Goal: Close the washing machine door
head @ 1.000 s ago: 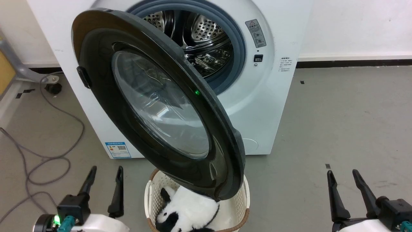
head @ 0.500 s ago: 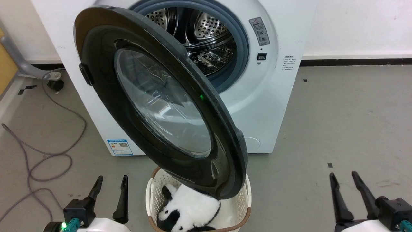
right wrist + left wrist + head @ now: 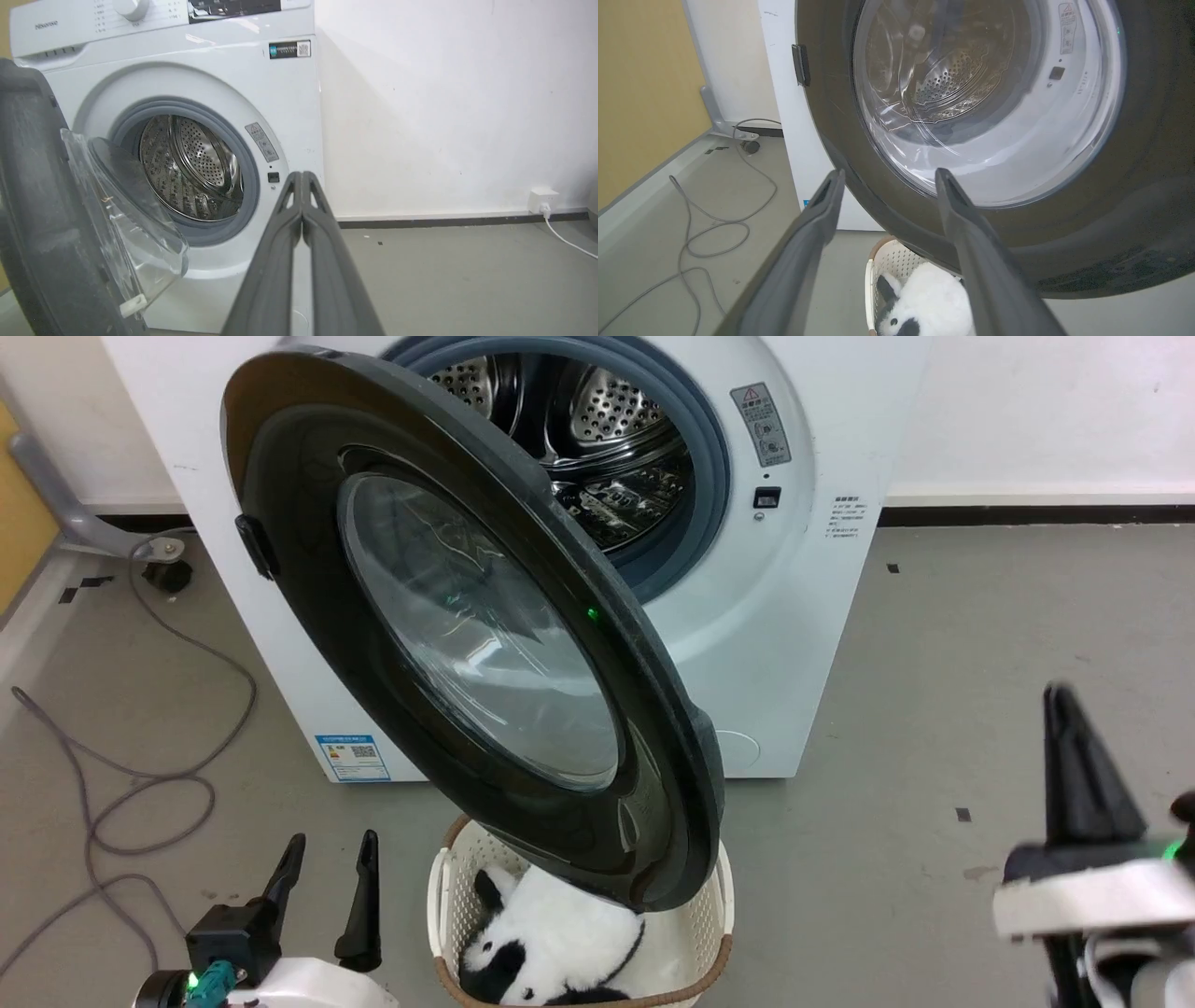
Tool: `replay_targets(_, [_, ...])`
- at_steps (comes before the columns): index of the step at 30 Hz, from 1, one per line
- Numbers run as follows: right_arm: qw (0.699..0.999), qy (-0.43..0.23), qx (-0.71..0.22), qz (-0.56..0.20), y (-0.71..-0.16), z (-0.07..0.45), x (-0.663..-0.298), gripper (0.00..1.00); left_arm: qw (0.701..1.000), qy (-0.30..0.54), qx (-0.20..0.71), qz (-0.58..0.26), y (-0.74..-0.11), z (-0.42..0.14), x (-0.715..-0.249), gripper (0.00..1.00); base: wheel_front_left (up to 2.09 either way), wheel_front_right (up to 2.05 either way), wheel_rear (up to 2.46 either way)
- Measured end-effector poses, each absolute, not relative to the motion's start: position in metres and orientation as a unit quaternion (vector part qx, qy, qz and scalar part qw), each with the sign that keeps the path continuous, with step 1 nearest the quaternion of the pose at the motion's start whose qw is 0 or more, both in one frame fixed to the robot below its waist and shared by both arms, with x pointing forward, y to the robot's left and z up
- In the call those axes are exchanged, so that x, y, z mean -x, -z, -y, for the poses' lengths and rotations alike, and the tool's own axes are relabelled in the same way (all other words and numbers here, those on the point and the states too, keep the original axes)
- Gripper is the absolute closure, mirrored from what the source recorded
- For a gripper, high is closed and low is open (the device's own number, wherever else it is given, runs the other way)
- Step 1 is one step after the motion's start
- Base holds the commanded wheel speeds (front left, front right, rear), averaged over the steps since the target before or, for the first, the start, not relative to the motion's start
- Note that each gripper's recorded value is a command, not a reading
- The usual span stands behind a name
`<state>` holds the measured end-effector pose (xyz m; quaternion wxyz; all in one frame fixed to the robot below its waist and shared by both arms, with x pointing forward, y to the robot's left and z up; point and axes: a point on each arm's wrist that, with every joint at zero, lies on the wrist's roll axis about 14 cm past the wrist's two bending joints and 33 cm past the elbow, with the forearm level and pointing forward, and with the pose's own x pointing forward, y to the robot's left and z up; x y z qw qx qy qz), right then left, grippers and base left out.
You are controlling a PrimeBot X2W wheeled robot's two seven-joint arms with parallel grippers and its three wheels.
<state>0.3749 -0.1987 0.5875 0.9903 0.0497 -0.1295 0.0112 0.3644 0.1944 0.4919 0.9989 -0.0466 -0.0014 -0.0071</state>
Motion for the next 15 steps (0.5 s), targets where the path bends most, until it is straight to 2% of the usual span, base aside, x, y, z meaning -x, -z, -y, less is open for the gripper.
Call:
replay_targets(4, [0.975,-0.043,-0.046,0.214,-0.648,0.180,-0.383,1.00,0.999,0.003,0.048,0.009,-0.496,-0.196,-0.365,0.00,0.00,0.00,0.00])
replay_targets(8, [0.955,-0.102,-0.046,0.274,-0.696,0.143,-0.378,1.00,0.999,0.000,0.050,0.015,-0.500,-0.198,-0.365,0.00,0.00,0.00,0.00])
replay_targets(15, [0.929,-0.236,-0.050,0.283,-0.719,0.057,-0.353,1.00,0.998,-0.004,0.054,0.018,-0.500,-0.198,-0.363,0.00,0.00,0.00,0.00])
